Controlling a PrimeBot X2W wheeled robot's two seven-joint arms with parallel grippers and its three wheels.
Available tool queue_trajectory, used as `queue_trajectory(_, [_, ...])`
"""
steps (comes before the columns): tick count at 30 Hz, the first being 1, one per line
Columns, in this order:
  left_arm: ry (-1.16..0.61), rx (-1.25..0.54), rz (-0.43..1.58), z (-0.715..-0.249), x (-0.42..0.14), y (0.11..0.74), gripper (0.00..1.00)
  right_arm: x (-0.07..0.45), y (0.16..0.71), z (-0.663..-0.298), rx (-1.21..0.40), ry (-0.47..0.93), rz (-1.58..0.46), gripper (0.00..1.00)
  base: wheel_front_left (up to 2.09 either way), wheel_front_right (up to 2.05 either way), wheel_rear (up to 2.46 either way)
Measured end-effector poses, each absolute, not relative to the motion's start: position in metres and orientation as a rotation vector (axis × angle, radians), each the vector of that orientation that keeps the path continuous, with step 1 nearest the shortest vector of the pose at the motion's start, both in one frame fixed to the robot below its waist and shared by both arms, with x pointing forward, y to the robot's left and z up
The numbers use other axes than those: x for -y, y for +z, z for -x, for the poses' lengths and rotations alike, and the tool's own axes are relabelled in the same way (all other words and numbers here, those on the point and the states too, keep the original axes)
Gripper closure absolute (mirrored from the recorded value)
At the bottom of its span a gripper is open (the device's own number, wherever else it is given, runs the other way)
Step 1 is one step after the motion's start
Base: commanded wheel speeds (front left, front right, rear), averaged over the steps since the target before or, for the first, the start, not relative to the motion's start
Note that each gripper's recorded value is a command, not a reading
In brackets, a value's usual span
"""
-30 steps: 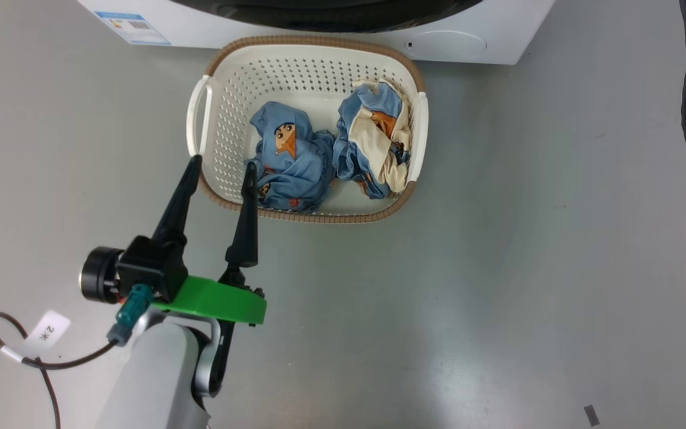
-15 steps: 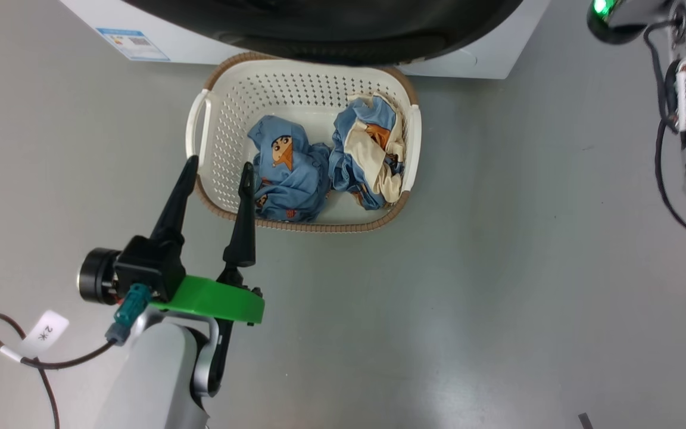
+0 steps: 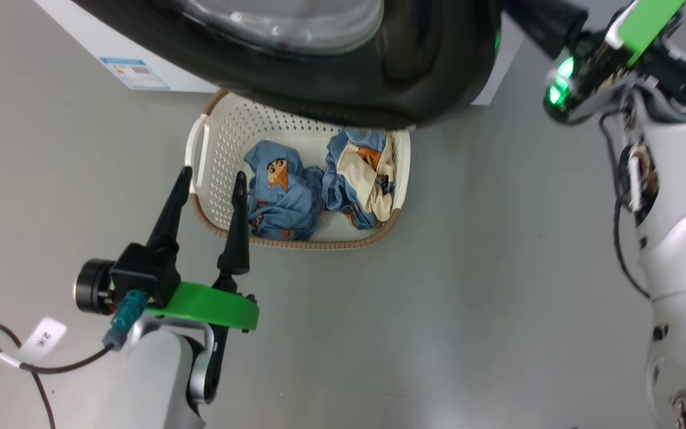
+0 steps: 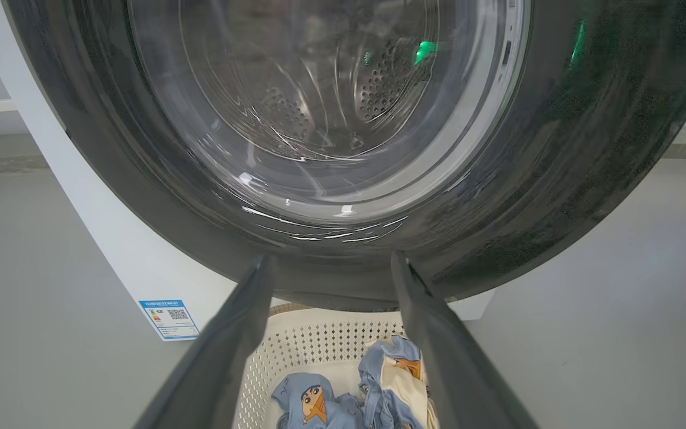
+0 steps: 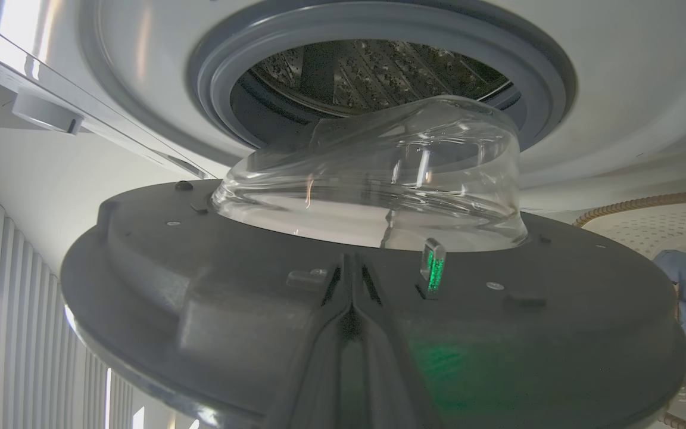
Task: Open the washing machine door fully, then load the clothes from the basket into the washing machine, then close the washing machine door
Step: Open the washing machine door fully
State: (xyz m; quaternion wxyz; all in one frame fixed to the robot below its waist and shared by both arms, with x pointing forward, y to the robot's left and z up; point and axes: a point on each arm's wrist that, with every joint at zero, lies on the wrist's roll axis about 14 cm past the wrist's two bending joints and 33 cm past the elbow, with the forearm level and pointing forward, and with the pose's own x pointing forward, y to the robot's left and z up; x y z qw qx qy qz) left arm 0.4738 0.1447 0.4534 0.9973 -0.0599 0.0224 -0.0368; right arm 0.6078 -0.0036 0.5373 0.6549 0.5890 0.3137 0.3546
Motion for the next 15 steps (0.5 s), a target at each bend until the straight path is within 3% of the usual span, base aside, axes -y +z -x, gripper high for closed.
queue_trajectory(15, [-0.075,-0.027,0.123,-0.449,-0.145,0.471,0.0,-0.023,0.528,-0.53,-0.84,0.897,-1.283,1.0,0.0,0.0,0.0])
